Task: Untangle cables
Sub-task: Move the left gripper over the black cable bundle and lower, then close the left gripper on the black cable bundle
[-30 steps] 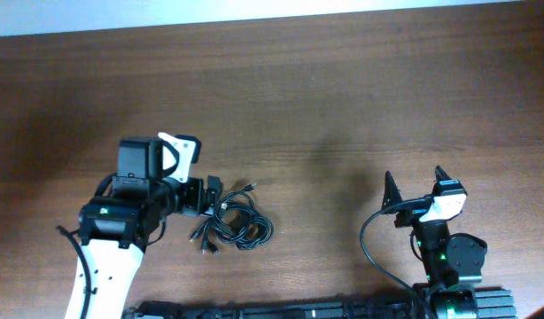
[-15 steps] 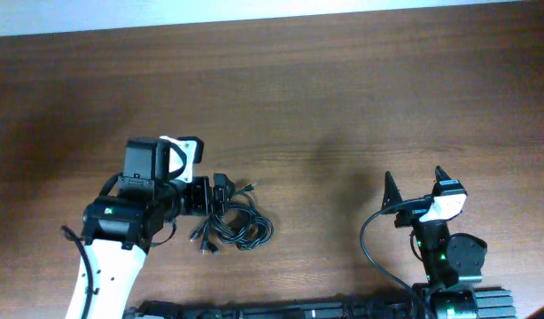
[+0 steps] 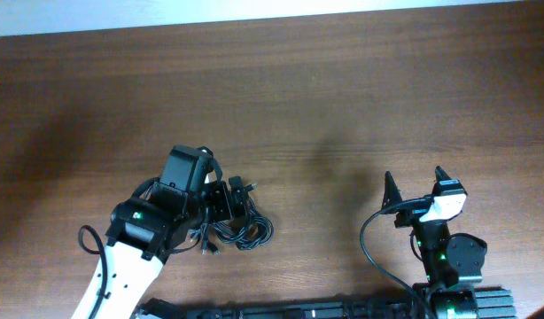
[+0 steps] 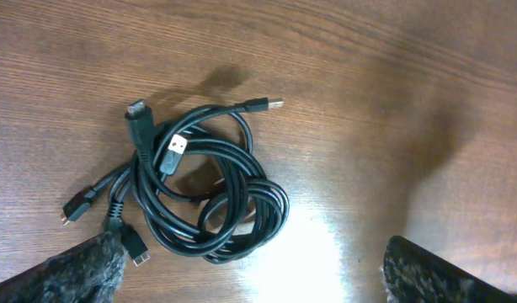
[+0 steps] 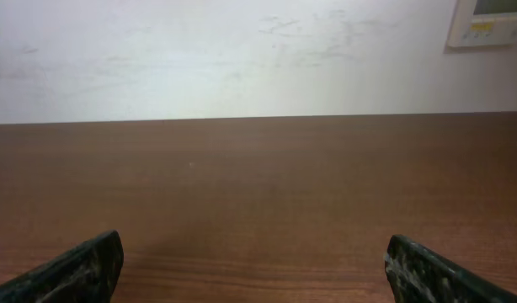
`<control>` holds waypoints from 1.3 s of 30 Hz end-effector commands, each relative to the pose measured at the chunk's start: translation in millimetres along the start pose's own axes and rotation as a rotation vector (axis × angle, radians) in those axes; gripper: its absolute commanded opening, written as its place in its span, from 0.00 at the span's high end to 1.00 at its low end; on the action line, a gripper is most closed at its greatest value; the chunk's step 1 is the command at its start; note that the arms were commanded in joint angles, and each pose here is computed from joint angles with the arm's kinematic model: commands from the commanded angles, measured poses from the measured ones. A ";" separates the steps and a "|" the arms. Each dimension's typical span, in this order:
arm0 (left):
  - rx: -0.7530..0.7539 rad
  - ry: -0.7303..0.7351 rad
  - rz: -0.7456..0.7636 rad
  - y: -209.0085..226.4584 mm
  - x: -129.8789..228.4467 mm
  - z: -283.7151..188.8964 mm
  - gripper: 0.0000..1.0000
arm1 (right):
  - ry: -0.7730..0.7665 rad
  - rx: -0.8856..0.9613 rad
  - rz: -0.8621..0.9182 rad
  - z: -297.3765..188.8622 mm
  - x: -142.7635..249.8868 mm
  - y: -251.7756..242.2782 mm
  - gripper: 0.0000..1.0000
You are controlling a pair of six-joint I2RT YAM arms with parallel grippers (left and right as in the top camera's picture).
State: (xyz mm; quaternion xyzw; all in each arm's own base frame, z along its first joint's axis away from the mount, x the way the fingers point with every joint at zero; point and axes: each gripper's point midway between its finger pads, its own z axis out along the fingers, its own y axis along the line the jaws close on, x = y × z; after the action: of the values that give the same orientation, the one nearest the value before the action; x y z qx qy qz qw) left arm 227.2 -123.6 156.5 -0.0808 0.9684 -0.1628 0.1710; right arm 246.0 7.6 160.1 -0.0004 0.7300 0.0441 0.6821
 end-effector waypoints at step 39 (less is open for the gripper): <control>-0.477 0.310 -0.440 62.2 58.6 100.2 0.01 | 0.004 0.018 0.009 -0.1 2.4 -3.6 0.01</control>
State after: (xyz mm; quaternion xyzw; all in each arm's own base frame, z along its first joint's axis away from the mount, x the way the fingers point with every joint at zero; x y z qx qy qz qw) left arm 205.6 -110.9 39.0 -0.2931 0.9556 0.0027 -0.0314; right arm 246.0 7.7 160.1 -0.0005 0.7300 0.0442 0.6820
